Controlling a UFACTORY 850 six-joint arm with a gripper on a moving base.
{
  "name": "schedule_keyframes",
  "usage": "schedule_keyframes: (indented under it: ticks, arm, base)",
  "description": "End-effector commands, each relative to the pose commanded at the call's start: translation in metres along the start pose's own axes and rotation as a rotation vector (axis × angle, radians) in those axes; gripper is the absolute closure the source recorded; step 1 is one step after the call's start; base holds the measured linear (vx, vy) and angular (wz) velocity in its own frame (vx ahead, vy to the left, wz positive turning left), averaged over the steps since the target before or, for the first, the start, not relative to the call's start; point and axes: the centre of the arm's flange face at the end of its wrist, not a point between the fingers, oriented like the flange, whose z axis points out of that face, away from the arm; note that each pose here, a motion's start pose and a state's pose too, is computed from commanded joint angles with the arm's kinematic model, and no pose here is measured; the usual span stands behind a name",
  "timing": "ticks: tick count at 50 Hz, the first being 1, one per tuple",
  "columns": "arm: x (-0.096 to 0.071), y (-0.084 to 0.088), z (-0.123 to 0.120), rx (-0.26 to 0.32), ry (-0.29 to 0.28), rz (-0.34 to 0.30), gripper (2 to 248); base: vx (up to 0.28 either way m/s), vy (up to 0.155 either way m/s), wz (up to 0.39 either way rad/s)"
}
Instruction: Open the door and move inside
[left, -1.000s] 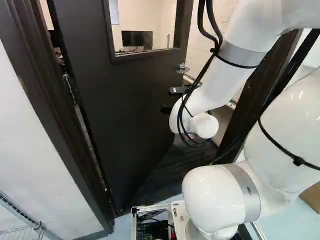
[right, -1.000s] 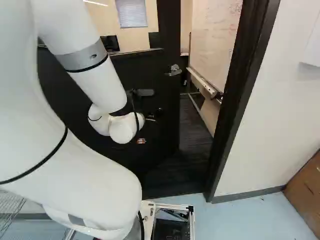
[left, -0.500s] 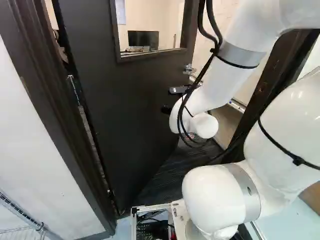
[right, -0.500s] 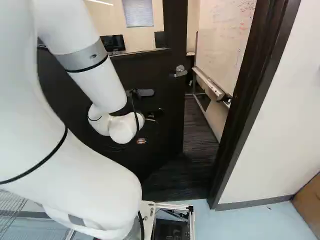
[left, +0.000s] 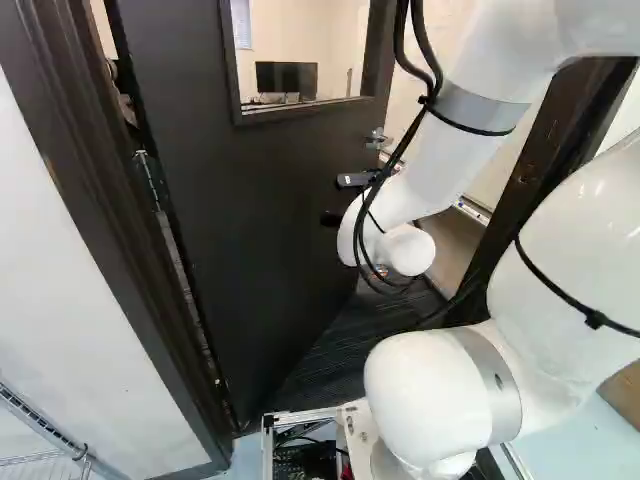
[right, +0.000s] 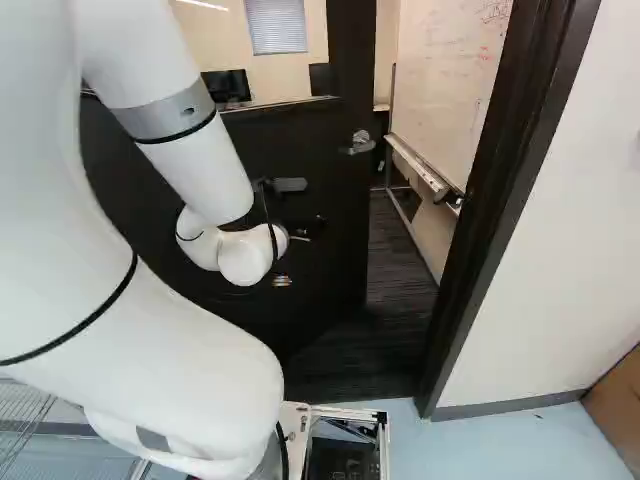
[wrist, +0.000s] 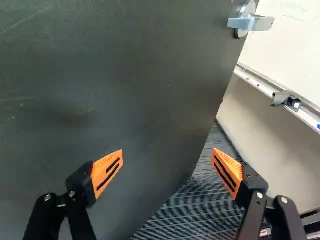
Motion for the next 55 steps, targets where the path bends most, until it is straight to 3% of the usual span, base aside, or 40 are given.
schedule_keyframes:
  ticks: [55]
  arm:
    - [0.012,-0.032,0.028,-0.015,-0.005,0.067,3]
  base:
    - [0.000,0.000,0.000]
